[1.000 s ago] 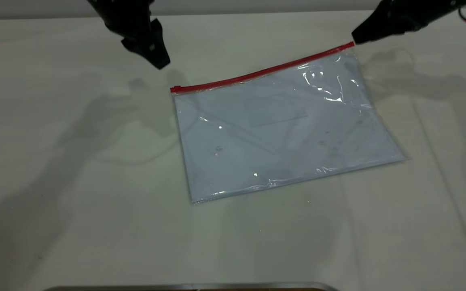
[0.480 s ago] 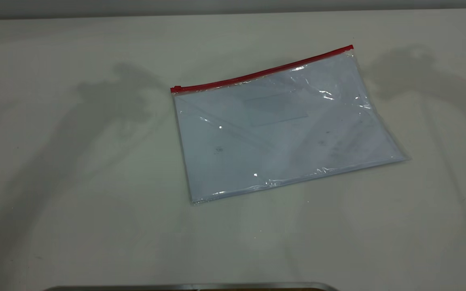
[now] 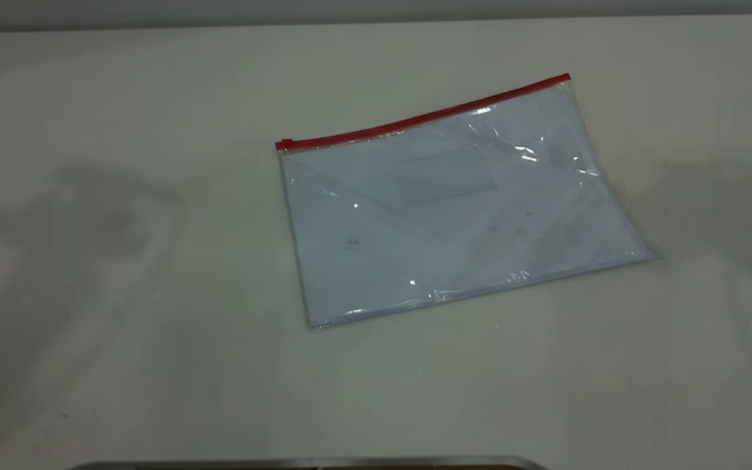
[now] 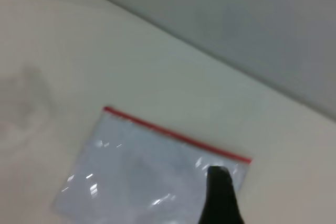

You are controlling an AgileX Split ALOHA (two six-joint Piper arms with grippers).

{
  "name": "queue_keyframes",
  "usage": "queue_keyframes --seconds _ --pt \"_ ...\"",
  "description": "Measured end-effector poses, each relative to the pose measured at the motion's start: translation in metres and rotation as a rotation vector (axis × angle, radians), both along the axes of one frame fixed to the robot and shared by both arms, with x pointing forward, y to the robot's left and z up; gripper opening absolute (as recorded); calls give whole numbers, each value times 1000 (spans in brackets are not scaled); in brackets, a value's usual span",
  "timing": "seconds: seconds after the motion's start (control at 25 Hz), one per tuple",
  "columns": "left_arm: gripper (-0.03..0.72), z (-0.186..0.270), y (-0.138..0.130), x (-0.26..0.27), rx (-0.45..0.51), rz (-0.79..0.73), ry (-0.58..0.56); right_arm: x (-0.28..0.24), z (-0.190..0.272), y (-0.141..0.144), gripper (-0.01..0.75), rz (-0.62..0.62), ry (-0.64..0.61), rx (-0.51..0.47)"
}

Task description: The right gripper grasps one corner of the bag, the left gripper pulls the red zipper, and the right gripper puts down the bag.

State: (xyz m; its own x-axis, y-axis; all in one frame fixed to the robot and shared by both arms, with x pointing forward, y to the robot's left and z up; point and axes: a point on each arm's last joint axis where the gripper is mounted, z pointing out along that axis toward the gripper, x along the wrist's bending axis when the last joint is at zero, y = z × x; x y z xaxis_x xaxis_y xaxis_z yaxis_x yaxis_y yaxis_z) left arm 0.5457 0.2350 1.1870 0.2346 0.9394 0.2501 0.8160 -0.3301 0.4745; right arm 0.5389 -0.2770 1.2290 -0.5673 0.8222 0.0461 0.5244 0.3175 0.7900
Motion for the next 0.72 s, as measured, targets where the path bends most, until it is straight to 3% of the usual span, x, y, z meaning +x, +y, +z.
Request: queue_keyframes --seconds 0.36,0.72 --pt "590 34 13 -44 -43 14 -112 -52 24 3 592 -114 22 83" --pt "590 16 32 -113 -49 30 -94 -109 -31 4 592 -204 203 100"
